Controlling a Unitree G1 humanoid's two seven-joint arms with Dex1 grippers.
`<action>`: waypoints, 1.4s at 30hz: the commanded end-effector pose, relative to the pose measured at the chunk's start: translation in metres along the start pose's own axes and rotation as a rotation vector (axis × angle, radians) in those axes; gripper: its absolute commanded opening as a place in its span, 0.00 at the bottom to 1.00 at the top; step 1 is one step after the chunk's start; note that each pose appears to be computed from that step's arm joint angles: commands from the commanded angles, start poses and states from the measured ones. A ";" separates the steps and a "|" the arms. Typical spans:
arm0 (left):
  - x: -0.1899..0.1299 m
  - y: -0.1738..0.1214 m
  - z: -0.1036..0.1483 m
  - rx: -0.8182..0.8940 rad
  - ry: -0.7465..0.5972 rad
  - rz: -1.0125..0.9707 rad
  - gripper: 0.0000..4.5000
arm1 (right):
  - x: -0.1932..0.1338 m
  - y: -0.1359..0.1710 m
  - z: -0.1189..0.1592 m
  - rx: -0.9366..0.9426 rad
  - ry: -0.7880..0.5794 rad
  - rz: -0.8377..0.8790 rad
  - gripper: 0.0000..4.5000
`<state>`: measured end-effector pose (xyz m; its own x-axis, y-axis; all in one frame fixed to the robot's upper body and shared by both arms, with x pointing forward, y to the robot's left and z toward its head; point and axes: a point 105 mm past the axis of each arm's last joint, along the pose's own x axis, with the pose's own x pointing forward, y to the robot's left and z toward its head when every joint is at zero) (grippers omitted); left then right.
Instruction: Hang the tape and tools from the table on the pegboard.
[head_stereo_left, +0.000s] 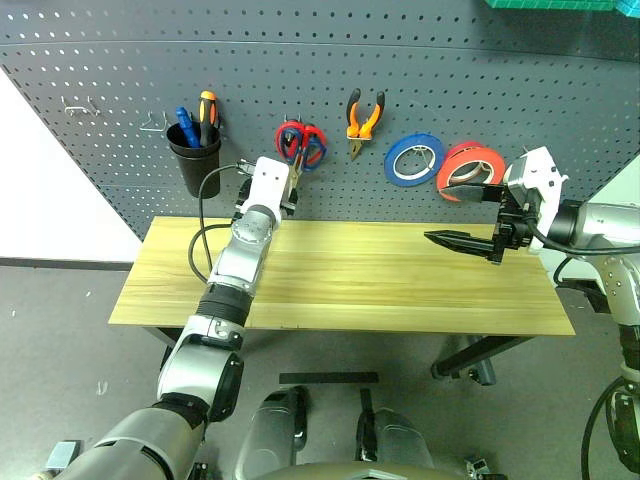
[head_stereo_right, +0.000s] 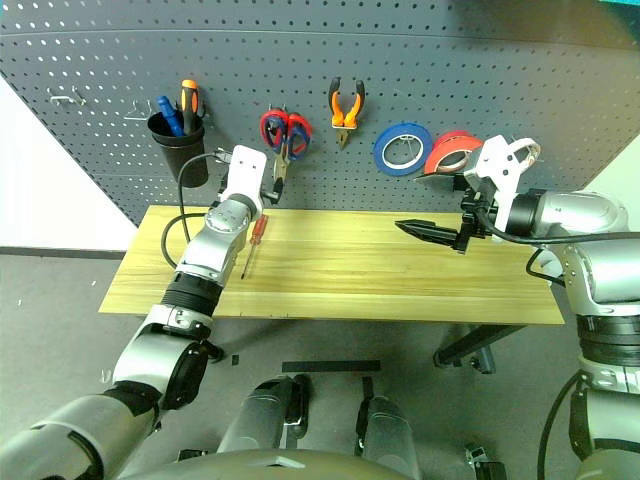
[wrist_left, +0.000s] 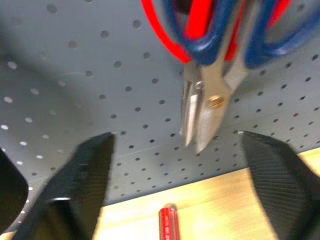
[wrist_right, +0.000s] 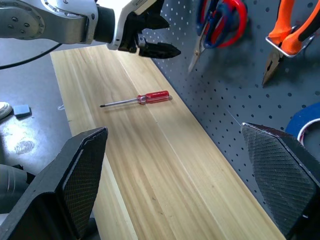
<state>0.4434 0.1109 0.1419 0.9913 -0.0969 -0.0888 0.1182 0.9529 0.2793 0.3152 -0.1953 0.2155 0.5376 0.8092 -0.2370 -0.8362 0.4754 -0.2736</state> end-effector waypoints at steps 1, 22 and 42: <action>-0.008 0.004 0.023 -0.020 -0.051 -0.029 1.00 | -0.003 0.000 0.009 -0.043 -0.020 -0.011 1.00; -0.036 0.049 -0.054 -0.041 0.288 -0.146 1.00 | 0.099 0.026 -0.002 0.144 -0.104 0.185 1.00; 0.022 0.017 -0.047 -0.071 0.371 -0.098 1.00 | 0.126 0.010 -0.016 0.216 -0.045 0.218 1.00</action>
<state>0.4575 0.1396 0.0832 0.8584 -0.0919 -0.5048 0.2077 0.9619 0.1780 0.3767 -0.0964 0.1555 0.3376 0.9051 -0.2586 -0.9354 0.3533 0.0154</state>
